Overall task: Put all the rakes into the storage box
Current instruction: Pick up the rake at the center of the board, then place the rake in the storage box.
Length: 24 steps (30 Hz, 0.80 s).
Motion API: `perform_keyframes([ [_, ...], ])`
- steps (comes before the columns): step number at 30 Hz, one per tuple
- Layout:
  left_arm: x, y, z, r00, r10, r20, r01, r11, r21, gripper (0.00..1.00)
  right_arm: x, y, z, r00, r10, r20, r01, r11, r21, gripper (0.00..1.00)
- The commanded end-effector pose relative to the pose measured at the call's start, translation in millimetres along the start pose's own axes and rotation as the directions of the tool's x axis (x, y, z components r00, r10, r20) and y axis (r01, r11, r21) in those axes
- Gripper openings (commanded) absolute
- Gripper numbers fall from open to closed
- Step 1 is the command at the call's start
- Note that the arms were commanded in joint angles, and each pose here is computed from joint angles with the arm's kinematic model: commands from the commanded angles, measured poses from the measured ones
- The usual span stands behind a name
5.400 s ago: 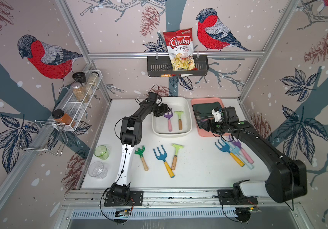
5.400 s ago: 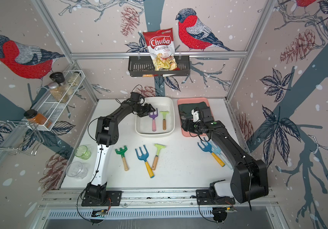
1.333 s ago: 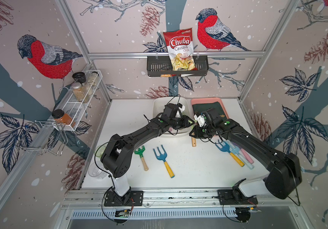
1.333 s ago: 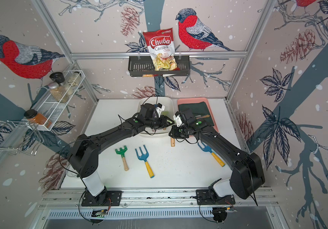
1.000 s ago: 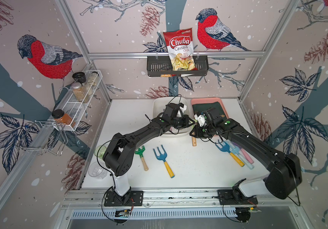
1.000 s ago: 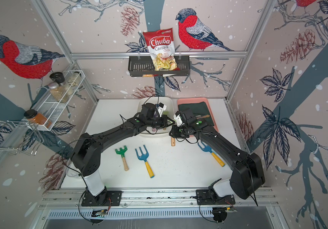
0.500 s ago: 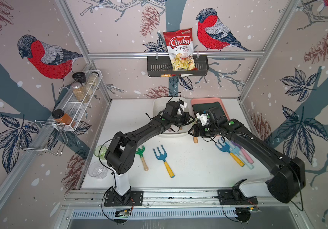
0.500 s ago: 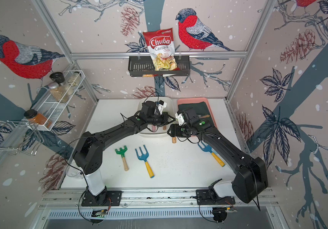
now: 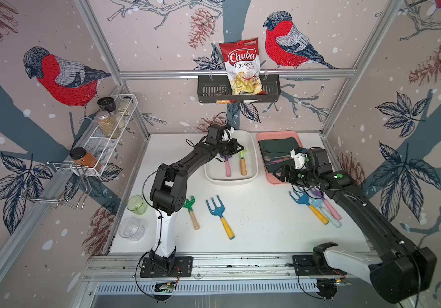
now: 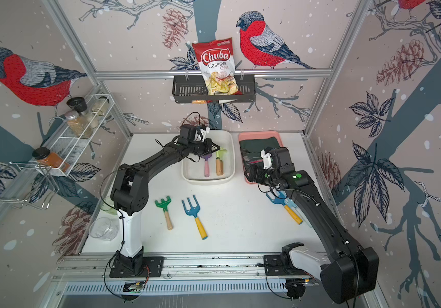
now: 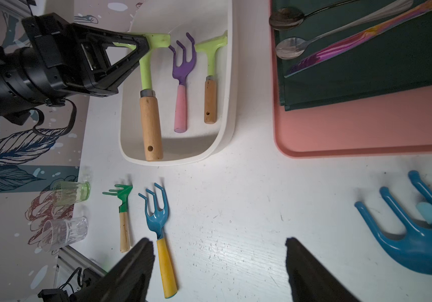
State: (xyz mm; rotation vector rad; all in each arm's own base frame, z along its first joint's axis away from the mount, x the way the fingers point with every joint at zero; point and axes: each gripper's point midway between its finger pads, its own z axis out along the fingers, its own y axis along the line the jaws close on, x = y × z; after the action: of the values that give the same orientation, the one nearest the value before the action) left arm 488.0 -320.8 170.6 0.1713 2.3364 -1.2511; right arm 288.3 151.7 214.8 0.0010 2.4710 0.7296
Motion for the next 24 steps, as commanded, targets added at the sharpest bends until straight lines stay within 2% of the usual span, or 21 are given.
perform_keyframes([
  [1, -6.9, 13.2, 2.5, 0.999, 0.038, -0.022, -0.037, 0.998, 0.041, 0.03, -4.0, -1.7, -0.4, 1.000, -0.006, 0.017, 0.006, 1.000, -0.019, 0.82],
  [8, -20.1, 50.9, 15.5, 0.999, 0.003, -0.032, -0.001, 0.999, 0.052, 0.03, -8.4, -10.5, 9.5, 1.000, 0.005, -0.002, -0.005, 1.000, -0.026, 0.82],
  [17, -3.1, 85.9, 37.7, 0.996, -0.056, -0.072, 0.058, 0.998, 0.021, 0.03, -2.7, -14.0, 28.9, 0.998, 0.035, -0.051, -0.038, 0.998, -0.056, 0.82],
  [24, 3.5, 97.1, 41.8, 0.994, -0.077, -0.074, 0.078, 0.997, 0.005, 0.07, -2.3, -15.0, 30.4, 0.998, 0.030, -0.053, -0.032, 0.998, -0.054, 0.82],
])
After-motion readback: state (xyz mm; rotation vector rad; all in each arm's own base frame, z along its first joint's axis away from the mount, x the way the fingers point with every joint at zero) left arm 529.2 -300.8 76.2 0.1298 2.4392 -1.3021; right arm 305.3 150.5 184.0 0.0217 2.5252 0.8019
